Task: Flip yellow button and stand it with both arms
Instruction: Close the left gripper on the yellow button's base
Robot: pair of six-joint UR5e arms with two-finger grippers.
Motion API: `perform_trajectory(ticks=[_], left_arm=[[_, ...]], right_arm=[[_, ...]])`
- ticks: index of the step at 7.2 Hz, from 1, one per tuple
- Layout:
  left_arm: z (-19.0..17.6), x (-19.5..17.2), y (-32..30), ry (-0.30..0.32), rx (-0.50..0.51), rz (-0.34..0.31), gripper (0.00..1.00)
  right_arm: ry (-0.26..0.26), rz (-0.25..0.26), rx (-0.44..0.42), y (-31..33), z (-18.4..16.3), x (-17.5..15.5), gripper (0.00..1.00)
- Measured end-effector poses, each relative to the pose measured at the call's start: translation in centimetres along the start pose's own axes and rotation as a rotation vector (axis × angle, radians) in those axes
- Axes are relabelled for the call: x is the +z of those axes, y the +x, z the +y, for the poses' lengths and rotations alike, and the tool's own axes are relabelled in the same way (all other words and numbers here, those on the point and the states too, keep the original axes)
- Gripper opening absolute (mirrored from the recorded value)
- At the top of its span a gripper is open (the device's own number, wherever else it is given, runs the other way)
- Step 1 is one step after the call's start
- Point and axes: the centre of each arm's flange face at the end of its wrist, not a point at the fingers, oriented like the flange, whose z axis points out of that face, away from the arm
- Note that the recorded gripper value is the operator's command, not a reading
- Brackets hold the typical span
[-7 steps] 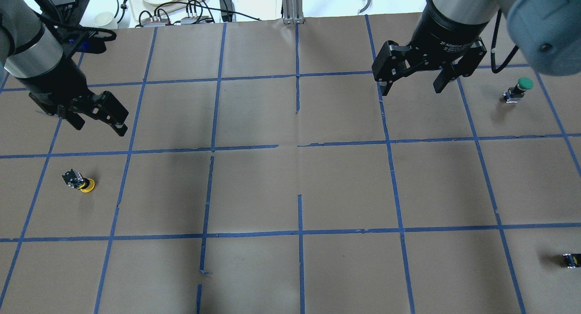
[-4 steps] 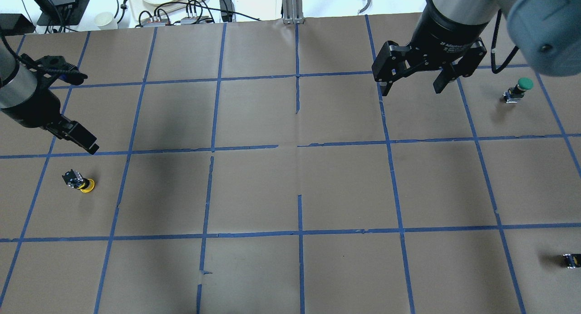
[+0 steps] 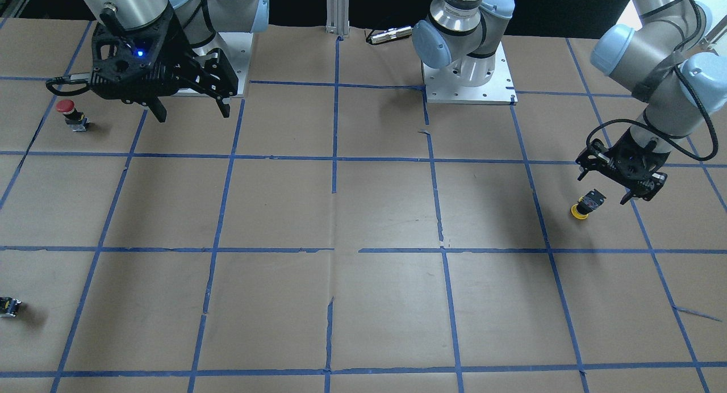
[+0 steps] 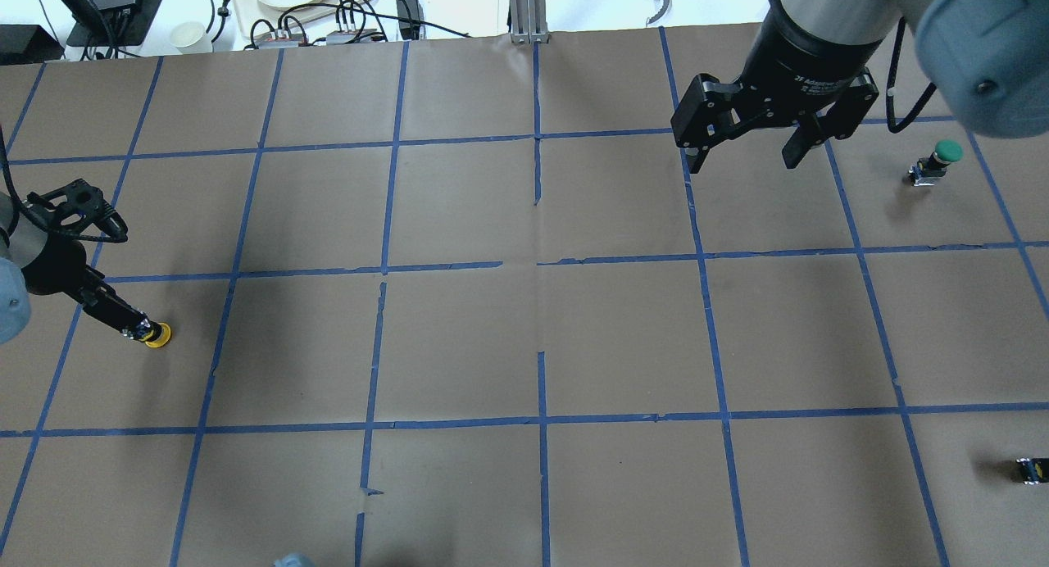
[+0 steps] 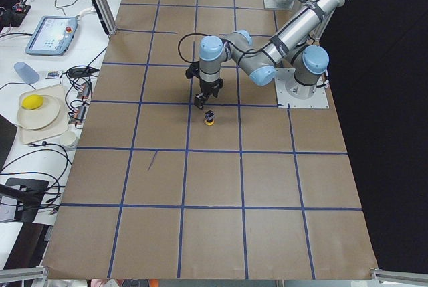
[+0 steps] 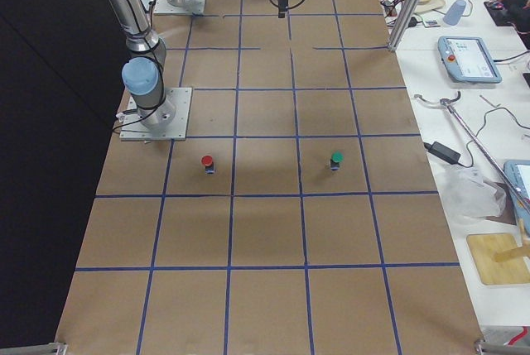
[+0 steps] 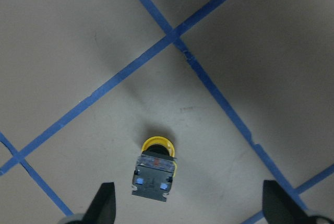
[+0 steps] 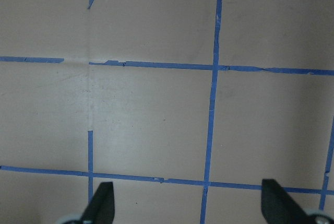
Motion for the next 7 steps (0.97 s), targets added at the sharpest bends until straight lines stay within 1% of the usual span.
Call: perform_trajectory(ticks=[1, 2, 4, 6, 7], left_arm=[[0.8, 1.5, -0.6, 0.004, -0.008, 0.021, 0.98], [1.2, 2.5, -0.8, 0.005, -0.014, 0.04, 0.92], [1.4, 3.6, -1.2, 0.006, -0.016, 0.058, 0.88], [1.5, 4.3, -1.5, 0.005, -0.015, 0.065, 0.78], [1.4, 4.5, -1.6, 0.006, -0.012, 0.062, 0.72]], right_arm=[[0.0, 0.0, 0.0, 0.0, 0.0, 0.0, 1.0], [0.001, 0.0, 0.0, 0.0, 0.0, 0.0, 1.0], [0.0, 0.001, 0.0, 0.0, 0.0, 0.0, 1.0], [0.0, 0.001, -0.001, 0.0, 0.0, 0.0, 1.0], [0.0, 0.001, -0.001, 0.0, 0.0, 0.0, 1.0]])
